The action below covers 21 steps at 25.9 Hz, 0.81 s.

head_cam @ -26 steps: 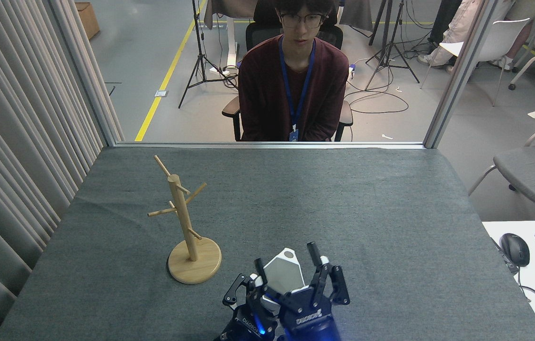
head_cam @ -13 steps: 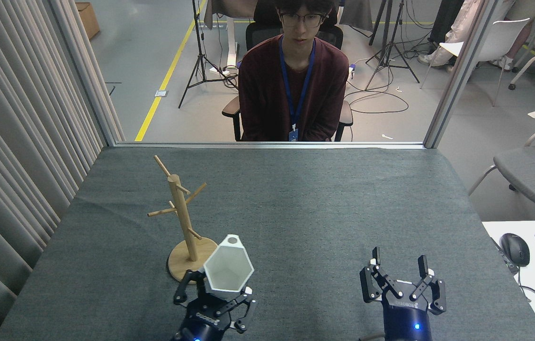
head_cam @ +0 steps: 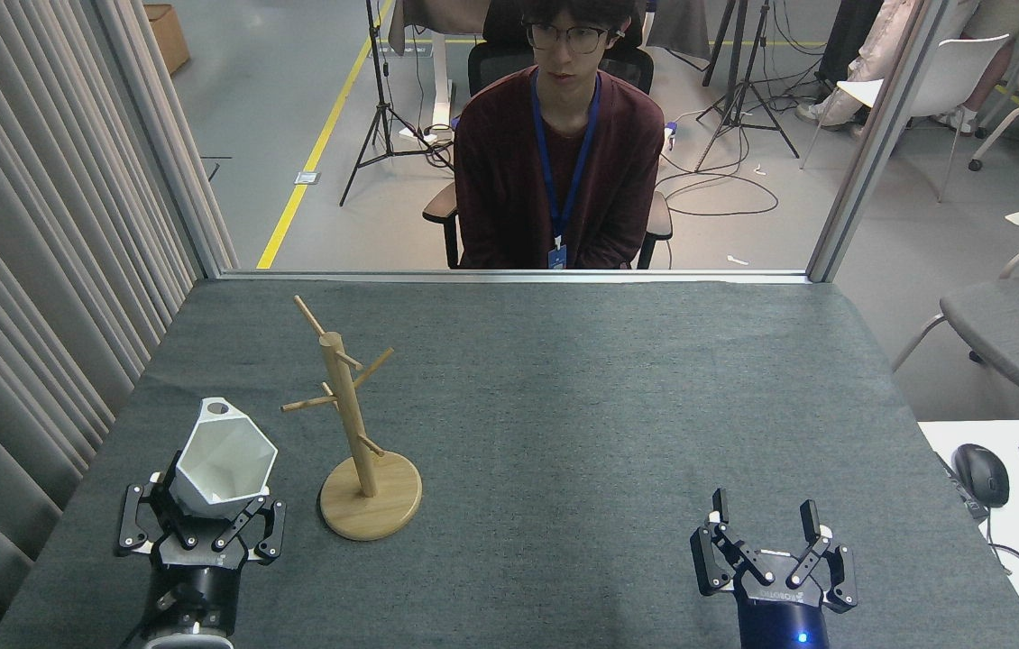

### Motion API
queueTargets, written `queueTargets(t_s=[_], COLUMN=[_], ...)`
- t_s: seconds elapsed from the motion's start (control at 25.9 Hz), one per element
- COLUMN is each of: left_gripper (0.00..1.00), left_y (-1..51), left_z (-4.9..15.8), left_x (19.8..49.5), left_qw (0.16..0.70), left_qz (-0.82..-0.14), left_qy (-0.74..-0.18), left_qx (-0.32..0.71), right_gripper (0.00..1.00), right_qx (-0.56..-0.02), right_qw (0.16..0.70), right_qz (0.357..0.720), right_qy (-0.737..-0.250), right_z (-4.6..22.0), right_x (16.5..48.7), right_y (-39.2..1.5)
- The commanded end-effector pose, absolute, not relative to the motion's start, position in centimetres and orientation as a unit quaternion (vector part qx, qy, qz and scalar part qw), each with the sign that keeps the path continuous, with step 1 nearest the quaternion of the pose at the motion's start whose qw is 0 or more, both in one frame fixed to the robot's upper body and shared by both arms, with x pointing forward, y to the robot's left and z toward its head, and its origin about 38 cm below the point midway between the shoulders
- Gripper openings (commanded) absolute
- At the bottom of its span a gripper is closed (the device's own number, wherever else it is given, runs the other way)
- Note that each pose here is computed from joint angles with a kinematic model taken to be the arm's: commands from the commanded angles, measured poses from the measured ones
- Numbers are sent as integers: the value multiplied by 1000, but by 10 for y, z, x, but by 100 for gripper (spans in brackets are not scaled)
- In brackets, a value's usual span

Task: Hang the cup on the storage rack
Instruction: 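Move the cup with the left gripper toward the wooden stand's arm, then hook the cup onto the stand's peg and open the left gripper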

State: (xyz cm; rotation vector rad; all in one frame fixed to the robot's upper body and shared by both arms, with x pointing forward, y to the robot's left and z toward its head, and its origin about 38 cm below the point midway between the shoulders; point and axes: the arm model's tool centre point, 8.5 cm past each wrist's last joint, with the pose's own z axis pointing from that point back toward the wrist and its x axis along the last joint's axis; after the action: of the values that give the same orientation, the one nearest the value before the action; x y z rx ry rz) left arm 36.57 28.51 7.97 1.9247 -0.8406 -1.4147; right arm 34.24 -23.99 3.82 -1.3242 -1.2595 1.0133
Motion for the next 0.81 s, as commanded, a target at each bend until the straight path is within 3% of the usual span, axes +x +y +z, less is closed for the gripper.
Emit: queueTargets(t_s=[0.0, 0.27, 0.39, 0.66, 0.7, 0.73, 0.77], left_gripper=[33, 32, 32, 33, 37, 56, 95], left_y=[274, 252, 242, 232, 230, 228, 228], left_z=[86, 88, 71, 60, 57, 55, 56], left_x=[380, 387, 387, 399, 399, 398, 398], left_qw=[278, 236, 216, 197, 196, 198, 200], left_qz=[-536, -548, -570, -589, -592, -592, -589], left_qy=[-297, -289, -272, -254, -253, -255, -255], left_qx=[740, 749, 744, 741, 740, 738, 740], right_gripper=[98, 98, 98, 98, 98, 98, 98], right_qx=[-549, -548, -549, -550, -549, -549, -549], right_qw=[501, 502, 502, 503, 504, 505, 504], right_qz=[420, 420, 418, 417, 418, 418, 417], right_qy=[-521, -520, -521, -520, -519, -519, -519], right_z=[38, 38, 39, 38, 37, 37, 37], right_x=[342, 343, 344, 344, 344, 344, 344], right_y=[-240, -241, -241, -244, -244, -244, -244])
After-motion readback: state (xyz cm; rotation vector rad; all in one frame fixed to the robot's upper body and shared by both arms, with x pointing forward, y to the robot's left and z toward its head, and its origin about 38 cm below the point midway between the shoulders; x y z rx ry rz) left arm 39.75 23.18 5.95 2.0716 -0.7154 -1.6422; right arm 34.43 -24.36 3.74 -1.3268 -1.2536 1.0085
